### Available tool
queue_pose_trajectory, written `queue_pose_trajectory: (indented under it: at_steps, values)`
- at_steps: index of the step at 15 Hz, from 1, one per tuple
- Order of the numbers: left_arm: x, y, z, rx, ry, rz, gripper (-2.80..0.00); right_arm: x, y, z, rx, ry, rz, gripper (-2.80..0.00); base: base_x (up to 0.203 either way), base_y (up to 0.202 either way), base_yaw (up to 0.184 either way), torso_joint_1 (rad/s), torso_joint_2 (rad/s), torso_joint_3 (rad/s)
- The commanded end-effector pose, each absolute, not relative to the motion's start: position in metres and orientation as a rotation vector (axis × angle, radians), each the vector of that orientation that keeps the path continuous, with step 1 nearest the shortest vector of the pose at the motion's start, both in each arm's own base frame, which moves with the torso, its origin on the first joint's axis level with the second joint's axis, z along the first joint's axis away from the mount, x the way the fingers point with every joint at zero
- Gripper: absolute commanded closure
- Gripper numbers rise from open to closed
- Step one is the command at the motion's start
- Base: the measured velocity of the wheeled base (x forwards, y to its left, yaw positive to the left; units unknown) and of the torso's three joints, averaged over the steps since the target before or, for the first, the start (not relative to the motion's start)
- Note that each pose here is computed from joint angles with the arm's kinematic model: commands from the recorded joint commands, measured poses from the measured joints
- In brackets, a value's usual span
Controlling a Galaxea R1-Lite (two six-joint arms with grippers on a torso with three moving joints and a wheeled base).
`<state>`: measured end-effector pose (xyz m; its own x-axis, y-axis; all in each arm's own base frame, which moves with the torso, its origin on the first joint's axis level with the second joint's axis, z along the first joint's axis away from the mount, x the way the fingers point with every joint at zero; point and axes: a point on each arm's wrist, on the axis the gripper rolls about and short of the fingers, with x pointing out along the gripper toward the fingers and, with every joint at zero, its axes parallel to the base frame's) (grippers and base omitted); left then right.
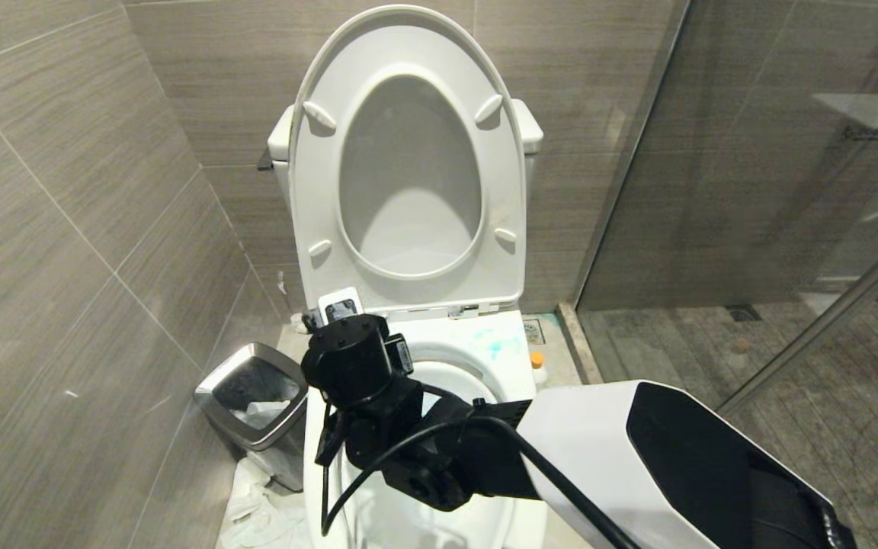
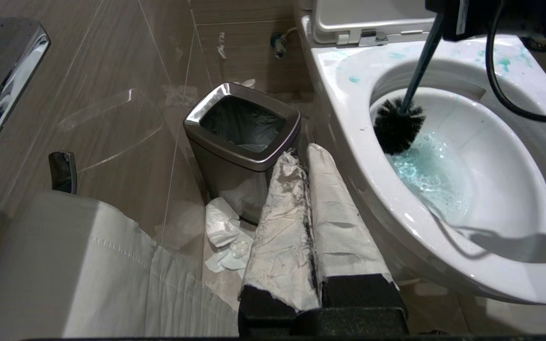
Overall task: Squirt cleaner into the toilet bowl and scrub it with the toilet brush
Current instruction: Scrub the toilet bowl
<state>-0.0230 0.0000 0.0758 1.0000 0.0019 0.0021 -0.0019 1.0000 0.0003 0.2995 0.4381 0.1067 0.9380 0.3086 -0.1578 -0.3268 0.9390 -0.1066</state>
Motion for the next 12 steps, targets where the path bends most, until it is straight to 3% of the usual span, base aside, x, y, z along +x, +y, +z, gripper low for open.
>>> queue_pose_trajectory:
  at_steps: [1, 12]
  values:
    - [-0.023, 0.000, 0.076, 0.000, -0.001, 0.002, 0.00, 0.276, 0.441, 0.113, -0.146, 0.149, 0.356, 0.00, 0.000, 0.000, 0.000, 0.000, 0.00, 0.000]
    - [-0.023, 0.000, 0.076, 0.001, -0.001, 0.003, 0.00, 0.191, 0.410, 0.099, -0.138, 0.305, 0.415, 0.00, 0.000, 0.000, 0.000, 0.000, 0.00, 0.000]
